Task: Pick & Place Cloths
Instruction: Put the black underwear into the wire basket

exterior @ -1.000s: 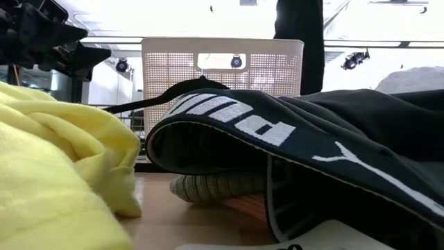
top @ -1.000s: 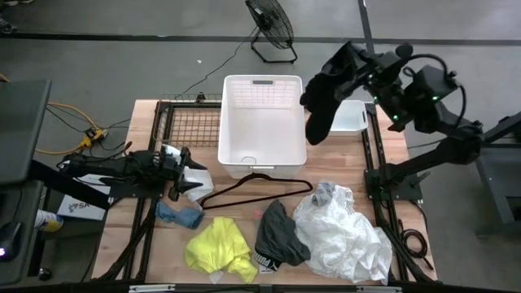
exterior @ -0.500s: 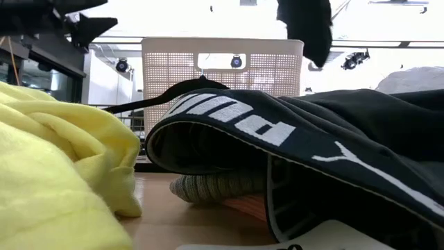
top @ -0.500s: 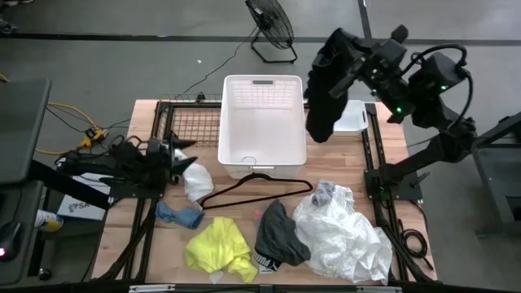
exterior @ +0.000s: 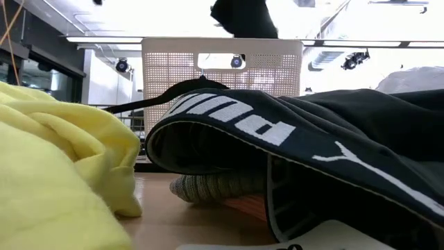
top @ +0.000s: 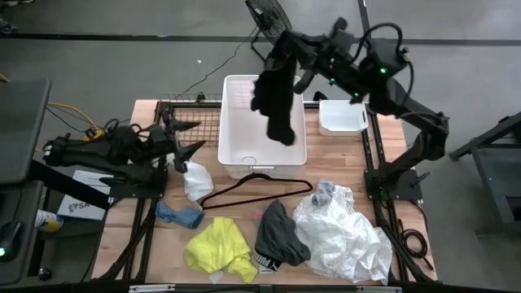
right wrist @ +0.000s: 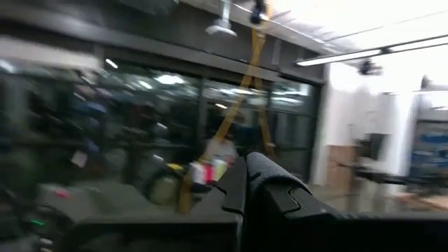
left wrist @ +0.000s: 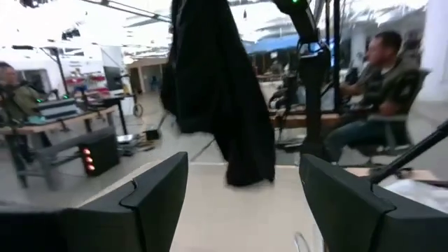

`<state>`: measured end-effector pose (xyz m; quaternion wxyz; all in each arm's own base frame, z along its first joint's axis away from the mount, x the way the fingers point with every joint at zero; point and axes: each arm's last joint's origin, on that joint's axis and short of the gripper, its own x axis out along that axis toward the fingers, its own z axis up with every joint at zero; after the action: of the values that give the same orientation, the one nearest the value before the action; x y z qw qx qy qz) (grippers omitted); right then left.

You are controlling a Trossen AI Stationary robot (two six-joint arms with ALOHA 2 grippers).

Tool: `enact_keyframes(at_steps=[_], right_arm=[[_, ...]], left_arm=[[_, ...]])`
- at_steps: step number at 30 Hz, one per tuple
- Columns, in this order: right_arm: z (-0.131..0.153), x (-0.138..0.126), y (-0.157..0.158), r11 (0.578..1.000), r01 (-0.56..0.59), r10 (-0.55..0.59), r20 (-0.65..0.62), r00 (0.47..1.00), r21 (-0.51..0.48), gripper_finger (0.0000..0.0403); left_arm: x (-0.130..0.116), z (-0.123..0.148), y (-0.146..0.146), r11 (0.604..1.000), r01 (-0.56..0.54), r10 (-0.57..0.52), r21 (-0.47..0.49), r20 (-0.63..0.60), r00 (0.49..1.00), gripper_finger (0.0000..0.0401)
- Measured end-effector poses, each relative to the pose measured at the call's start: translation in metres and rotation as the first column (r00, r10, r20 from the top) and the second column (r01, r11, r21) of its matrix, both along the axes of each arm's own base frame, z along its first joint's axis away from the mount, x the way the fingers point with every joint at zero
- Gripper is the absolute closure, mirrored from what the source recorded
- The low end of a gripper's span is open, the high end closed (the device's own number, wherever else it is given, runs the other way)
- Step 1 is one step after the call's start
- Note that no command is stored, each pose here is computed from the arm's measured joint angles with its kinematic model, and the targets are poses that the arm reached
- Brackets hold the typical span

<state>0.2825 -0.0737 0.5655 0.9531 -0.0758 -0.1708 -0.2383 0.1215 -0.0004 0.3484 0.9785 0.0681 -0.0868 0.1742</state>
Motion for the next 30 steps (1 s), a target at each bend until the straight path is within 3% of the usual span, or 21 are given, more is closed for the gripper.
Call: enact_keyframes(at_steps=[7, 11, 17, 25, 30], right_arm=[[-0.008, 0.023, -0.022, 0.963, -0.269, 0.265, 0.100, 0.959, 0.028, 0.0399], [-0.017, 0.038, -0.034, 0.939, -0.341, 0.335, 0.118, 0.935, 0.036, 0.0399], [-0.031, 0.054, -0.044, 0.904, -0.421, 0.414, 0.095, 0.905, 0.069, 0.0399], [-0.029, 0.053, -0.037, 0.867, -0.497, 0.493, 0.072, 0.867, 0.046, 0.0399], [-0.030, 0.054, -0.032, 0.849, -0.526, 0.523, 0.056, 0.851, 0.054, 0.0399]], left_arm=[[0.025, 0.041, 0.000, 0.989, -0.122, 0.124, 0.086, -0.024, 0.992, 0.0130], [0.047, 0.056, -0.002, 0.979, -0.132, 0.142, 0.153, -0.057, 0.988, 0.0130], [0.080, 0.074, 0.003, 0.933, -0.279, 0.310, 0.228, -0.113, 0.944, 0.0130], [0.117, 0.078, 0.027, 0.898, -0.366, 0.410, 0.244, -0.163, 0.897, 0.0130], [0.123, 0.080, 0.040, 0.932, -0.323, 0.345, 0.165, -0.126, 0.930, 0.0130]])
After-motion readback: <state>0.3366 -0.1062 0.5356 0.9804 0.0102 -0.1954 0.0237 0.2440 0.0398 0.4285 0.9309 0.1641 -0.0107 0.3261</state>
